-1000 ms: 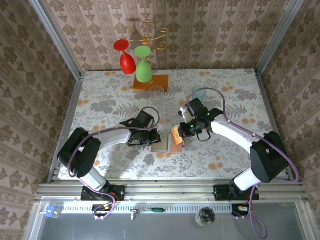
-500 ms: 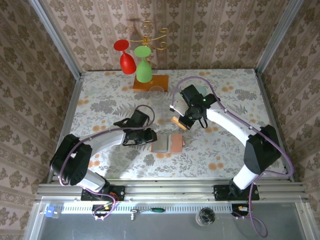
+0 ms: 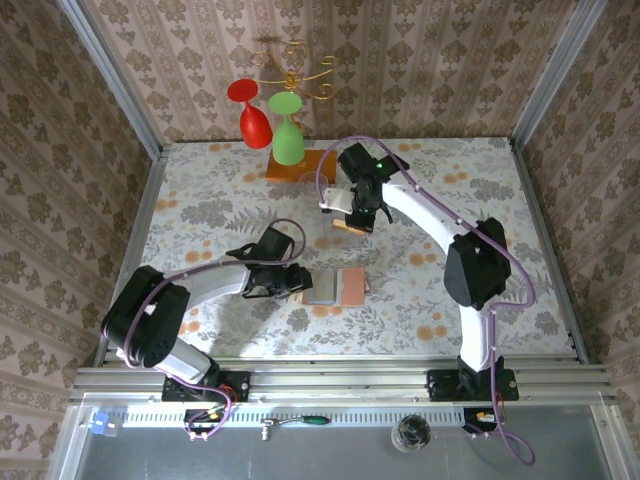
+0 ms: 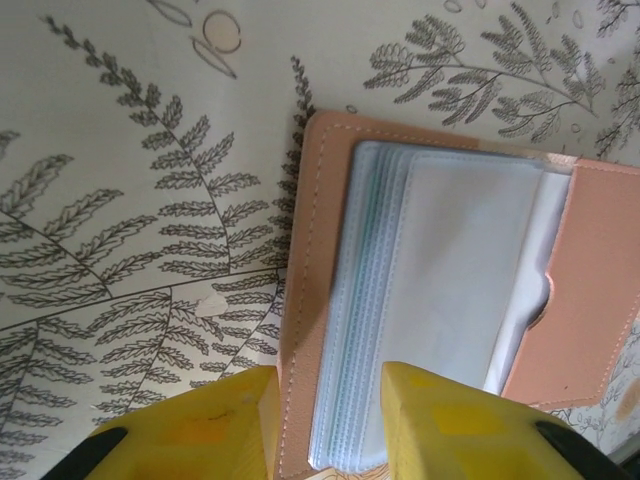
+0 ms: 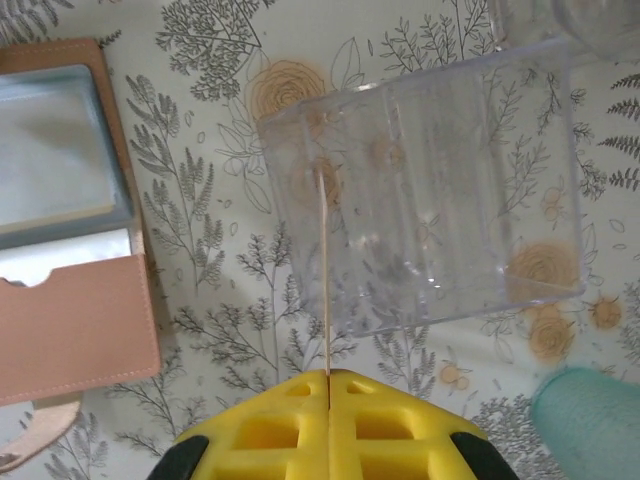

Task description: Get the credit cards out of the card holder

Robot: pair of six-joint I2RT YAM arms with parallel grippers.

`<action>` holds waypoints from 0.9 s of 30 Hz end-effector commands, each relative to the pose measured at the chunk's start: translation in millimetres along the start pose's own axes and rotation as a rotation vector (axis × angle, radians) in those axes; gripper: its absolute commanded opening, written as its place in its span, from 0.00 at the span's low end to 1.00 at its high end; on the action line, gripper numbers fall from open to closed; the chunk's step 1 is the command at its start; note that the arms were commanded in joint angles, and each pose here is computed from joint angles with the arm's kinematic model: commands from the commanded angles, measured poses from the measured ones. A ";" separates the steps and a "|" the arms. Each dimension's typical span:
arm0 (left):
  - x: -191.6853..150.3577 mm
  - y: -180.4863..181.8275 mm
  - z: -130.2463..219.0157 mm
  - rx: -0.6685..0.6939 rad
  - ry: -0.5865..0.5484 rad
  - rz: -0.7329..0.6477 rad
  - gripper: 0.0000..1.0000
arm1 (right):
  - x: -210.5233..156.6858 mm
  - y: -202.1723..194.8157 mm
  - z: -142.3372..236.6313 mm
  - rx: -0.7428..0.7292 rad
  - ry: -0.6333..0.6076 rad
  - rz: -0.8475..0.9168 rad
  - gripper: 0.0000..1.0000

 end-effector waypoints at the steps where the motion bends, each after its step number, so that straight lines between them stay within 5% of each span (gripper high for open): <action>1: -7.1 3.6 -7.5 -0.021 0.032 0.040 0.33 | 0.6 -4.3 -6.0 0.075 0.055 0.053 0.00; 27: -6.3 -7.6 -6.4 -0.043 0.056 0.060 0.33 | 9.2 -22.6 -69.4 0.359 0.149 0.066 0.00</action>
Point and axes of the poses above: each hand's point on the last joint's axis, 136 mm out from that joint toward the fingers, its own z axis back along the fingers, its own y axis along the line the jaws close on, x = y × z, the point moved 10 cm from there along z, back along the fingers, and after that the axes turned 14 degrees about -z, right-handed, at the moved point
